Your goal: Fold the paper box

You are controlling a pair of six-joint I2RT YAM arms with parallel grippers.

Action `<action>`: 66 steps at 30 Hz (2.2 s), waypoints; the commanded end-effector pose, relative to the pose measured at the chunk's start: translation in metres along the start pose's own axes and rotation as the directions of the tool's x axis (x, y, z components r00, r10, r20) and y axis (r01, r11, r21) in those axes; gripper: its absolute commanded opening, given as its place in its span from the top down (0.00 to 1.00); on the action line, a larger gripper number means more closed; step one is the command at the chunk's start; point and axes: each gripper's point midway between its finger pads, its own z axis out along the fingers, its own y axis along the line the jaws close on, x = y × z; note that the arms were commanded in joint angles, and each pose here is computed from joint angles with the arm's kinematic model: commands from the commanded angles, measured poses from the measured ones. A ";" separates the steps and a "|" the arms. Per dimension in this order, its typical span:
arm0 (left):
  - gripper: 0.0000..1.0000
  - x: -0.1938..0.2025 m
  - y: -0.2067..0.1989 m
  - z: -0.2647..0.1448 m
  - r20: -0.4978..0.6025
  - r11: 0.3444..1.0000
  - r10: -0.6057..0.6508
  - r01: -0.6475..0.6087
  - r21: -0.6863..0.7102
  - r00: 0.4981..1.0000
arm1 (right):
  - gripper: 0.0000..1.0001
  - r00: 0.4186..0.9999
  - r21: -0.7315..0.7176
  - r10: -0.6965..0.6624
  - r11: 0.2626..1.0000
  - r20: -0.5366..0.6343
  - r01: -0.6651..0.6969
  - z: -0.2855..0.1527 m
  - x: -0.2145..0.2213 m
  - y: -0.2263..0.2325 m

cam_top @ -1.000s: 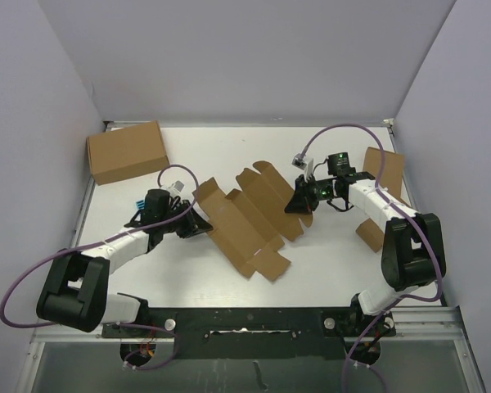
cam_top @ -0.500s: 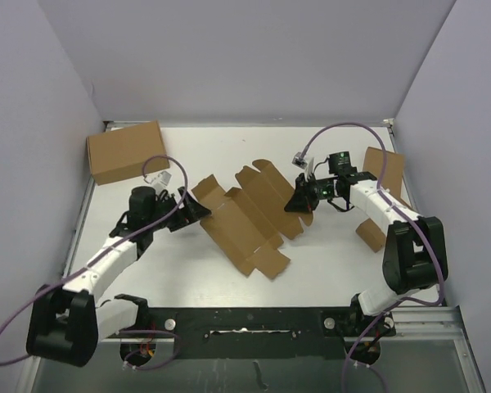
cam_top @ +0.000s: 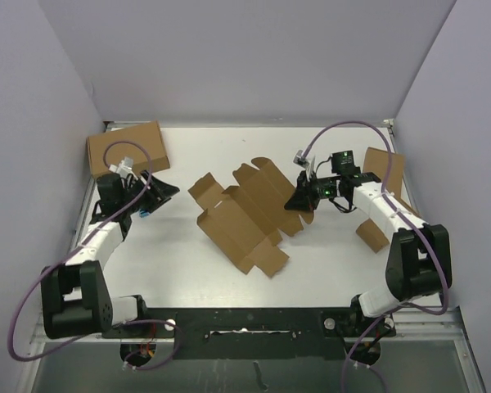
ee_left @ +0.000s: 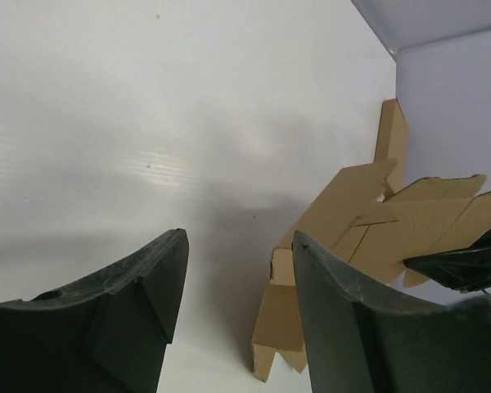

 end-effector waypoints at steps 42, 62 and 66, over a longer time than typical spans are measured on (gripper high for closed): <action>0.42 0.061 -0.074 0.030 -0.238 0.910 0.232 -0.124 0.395 0.943 | 1.00 0.559 0.242 -0.720 0.505 -0.412 0.829 -0.025 -0.094 0.035; 0.43 0.097 -0.055 -0.055 -0.046 0.986 0.104 -0.097 0.136 0.994 | 1.00 0.601 0.108 -0.713 0.608 -0.361 0.787 -0.013 -0.055 0.072; 0.44 0.124 -0.058 -0.064 -0.066 0.986 0.029 -0.017 0.168 0.997 | 1.00 0.627 0.055 -0.699 0.652 -0.346 0.757 -0.006 -0.045 0.079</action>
